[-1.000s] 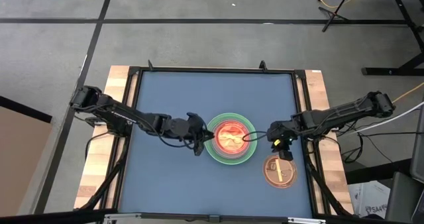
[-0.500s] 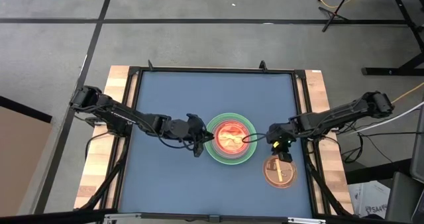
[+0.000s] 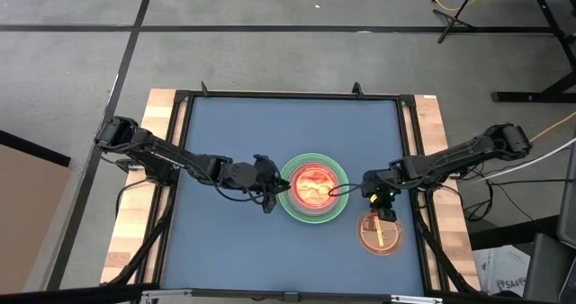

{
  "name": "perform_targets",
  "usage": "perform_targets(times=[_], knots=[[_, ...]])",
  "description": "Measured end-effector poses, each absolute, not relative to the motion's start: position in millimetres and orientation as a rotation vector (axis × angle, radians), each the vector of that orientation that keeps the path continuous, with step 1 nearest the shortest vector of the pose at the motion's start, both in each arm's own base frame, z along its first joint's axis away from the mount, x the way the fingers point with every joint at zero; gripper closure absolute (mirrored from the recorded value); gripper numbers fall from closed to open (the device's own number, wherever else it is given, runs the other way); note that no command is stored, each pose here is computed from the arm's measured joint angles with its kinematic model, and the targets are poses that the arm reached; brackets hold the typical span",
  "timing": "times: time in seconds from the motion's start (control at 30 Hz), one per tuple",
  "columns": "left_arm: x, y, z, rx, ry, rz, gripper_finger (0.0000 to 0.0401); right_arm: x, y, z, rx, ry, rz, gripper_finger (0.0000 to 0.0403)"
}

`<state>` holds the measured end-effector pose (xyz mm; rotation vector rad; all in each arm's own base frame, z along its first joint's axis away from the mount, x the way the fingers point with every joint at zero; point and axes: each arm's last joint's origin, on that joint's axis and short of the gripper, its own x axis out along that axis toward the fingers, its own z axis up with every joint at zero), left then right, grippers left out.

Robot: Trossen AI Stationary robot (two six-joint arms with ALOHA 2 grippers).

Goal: Stack plastic plates
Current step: Stack the light orange plate on top of the light orange plate

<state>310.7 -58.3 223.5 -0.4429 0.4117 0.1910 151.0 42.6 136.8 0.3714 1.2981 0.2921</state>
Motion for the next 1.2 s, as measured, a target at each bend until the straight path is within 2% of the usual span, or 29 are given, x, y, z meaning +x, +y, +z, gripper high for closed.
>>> perform_targets(times=[0.93, 1.03, 1.2], knots=[[309.8, -58.1, 221.5, -0.439, 0.433, 0.197, 0.0344, 153.3, 42.8, 127.1, 0.363, 1.369, 0.267, 0.0318], [309.8, -58.1, 221.5, -0.440, 0.432, 0.197, 0.0344, 153.3, 42.7, 127.0, 0.362, 1.369, 0.265, 0.0330], [309.8, -58.1, 221.5, -0.440, 0.432, 0.197, 0.0344, 153.0, 42.5, 126.7, 0.359, 1.371, 0.260, 0.0373]])
